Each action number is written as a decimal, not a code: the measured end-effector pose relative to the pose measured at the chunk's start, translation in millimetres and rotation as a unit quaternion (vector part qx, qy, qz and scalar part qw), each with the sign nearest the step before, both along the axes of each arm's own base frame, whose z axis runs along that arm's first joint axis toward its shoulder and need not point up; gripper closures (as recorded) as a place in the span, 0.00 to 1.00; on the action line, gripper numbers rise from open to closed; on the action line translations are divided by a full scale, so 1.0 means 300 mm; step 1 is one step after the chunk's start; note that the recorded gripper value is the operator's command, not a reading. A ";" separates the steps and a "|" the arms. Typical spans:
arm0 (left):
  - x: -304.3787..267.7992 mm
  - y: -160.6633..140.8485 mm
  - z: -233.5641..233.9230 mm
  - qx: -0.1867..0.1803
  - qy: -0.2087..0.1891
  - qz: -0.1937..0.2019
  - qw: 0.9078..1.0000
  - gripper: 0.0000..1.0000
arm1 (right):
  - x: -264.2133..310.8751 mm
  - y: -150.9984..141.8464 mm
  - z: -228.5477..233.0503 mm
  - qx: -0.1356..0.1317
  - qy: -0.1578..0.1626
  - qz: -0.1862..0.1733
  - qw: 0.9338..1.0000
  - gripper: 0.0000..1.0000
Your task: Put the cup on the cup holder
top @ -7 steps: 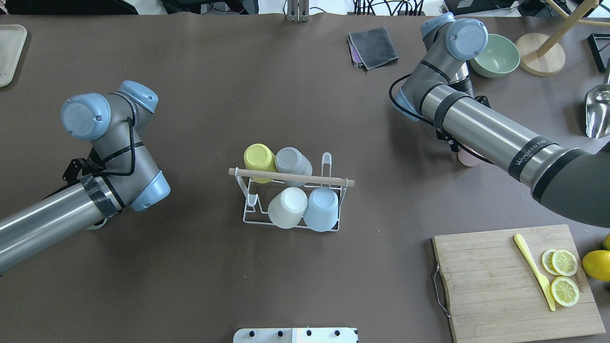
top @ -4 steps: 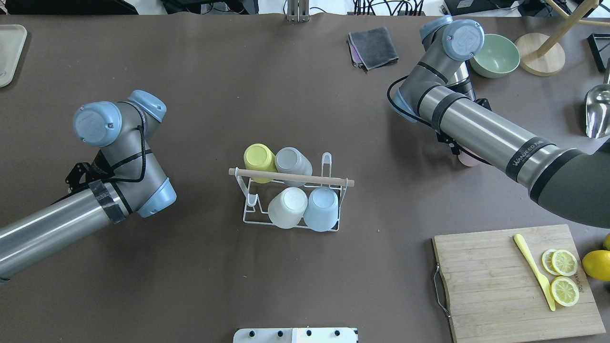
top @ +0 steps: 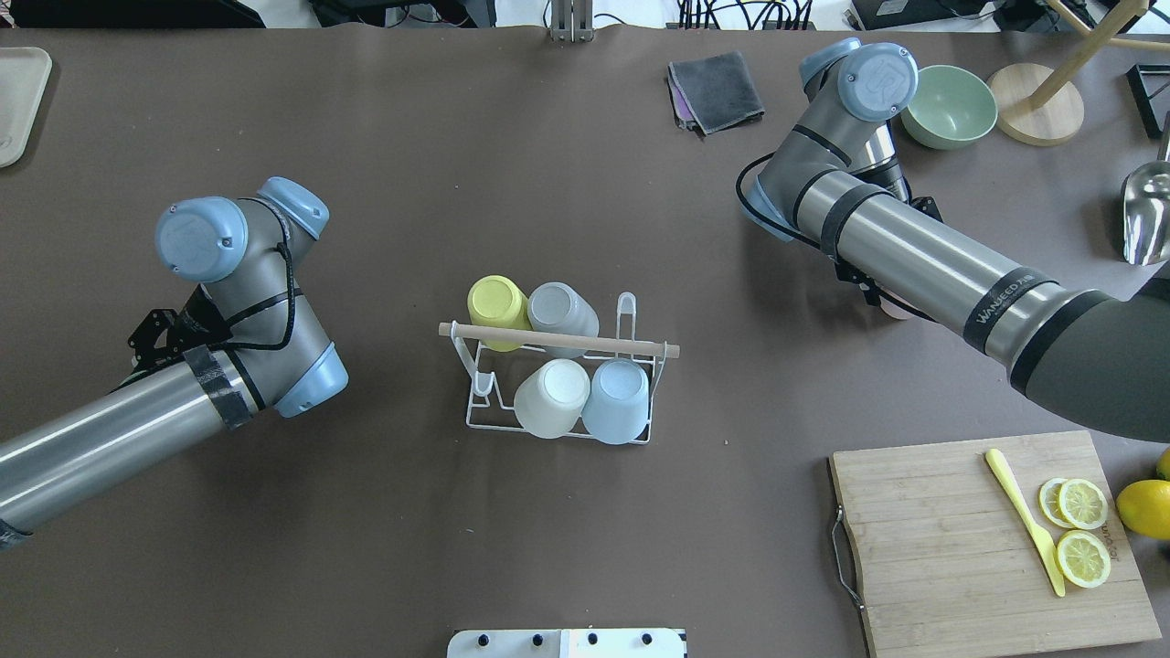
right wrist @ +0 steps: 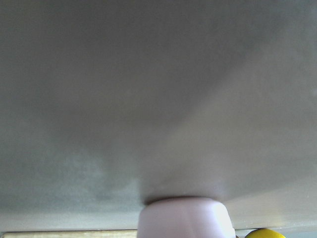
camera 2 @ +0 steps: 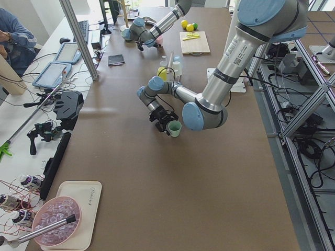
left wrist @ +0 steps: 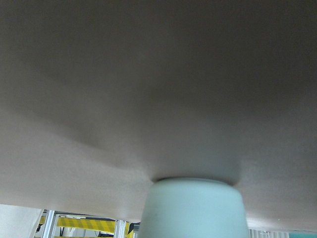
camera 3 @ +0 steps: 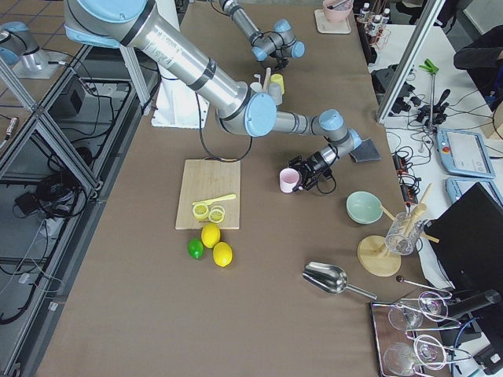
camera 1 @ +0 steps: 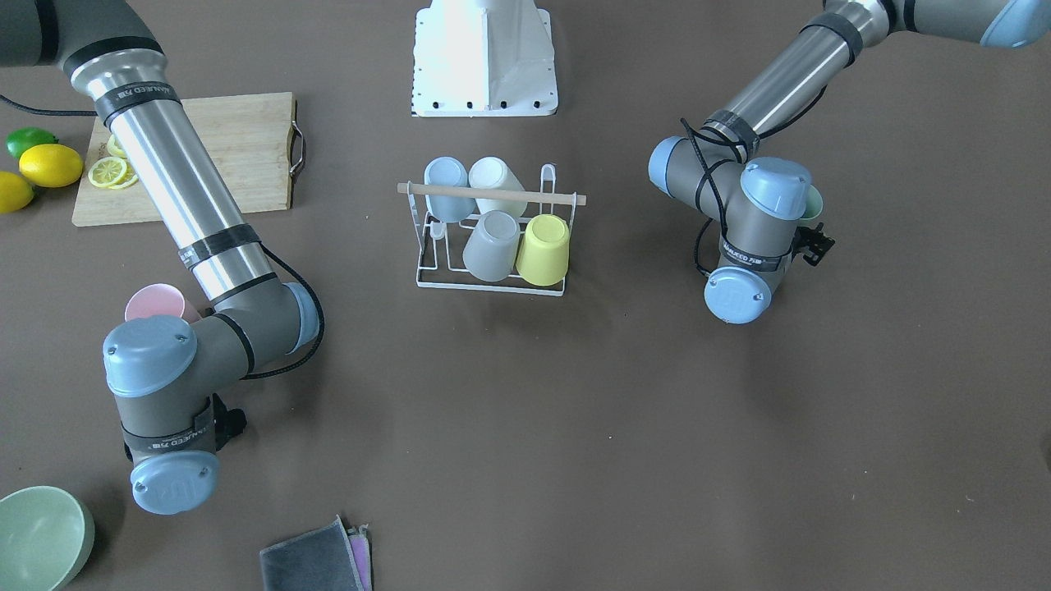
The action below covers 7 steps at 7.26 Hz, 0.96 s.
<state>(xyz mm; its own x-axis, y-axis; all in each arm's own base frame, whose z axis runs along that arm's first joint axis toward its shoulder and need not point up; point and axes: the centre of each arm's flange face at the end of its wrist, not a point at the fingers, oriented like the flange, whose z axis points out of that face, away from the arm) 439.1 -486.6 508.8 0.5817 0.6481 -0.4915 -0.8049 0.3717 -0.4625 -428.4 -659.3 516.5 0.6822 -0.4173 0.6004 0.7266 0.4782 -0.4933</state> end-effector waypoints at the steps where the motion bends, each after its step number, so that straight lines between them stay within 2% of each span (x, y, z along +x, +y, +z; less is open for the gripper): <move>1: 0.001 0.005 -0.005 -0.002 -0.006 0.004 1.000 0.02 | -0.002 0.004 -0.001 -0.002 0.002 -0.001 1.000 0.00; 6: 0.017 0.033 0.007 0.000 -0.027 0.025 0.999 0.02 | -0.007 0.023 0.004 -0.006 0.010 -0.009 1.000 0.00; 7: 0.017 0.033 0.010 0.002 -0.030 0.029 0.999 0.02 | -0.006 0.024 0.005 -0.006 0.011 -0.010 1.000 0.07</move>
